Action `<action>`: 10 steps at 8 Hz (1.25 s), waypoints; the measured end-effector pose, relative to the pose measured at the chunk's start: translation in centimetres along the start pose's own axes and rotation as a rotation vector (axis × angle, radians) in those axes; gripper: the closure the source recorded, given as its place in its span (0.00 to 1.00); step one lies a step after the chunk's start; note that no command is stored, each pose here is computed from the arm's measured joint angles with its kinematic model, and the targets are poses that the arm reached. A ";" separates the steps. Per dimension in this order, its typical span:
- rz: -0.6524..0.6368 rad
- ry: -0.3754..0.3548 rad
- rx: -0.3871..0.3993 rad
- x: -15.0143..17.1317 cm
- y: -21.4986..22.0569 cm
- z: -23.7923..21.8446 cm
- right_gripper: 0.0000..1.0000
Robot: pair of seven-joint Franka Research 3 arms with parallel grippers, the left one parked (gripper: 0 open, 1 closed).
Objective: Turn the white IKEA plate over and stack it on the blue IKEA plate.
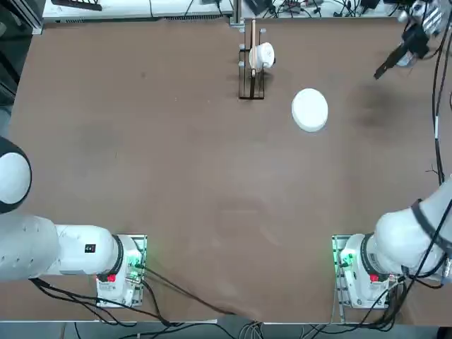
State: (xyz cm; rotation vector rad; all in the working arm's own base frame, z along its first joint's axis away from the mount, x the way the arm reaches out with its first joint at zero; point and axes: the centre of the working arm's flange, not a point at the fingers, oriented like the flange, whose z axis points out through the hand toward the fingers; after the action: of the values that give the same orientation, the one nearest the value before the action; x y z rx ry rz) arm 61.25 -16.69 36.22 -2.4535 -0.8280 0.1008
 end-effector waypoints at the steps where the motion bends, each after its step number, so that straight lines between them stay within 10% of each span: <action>1: 0.112 -0.047 -0.080 2.0 -3.1 -1.9 0.00; 7: 0.624 -0.026 -0.473 8.0 -19.1 -9.0 0.00; 10: 0.655 -0.060 -0.507 7.2 -24.2 -12.8 0.00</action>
State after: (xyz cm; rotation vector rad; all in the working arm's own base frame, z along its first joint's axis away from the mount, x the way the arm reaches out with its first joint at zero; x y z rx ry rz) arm 57.07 -2.52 60.36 -3.1269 -0.0267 0.2242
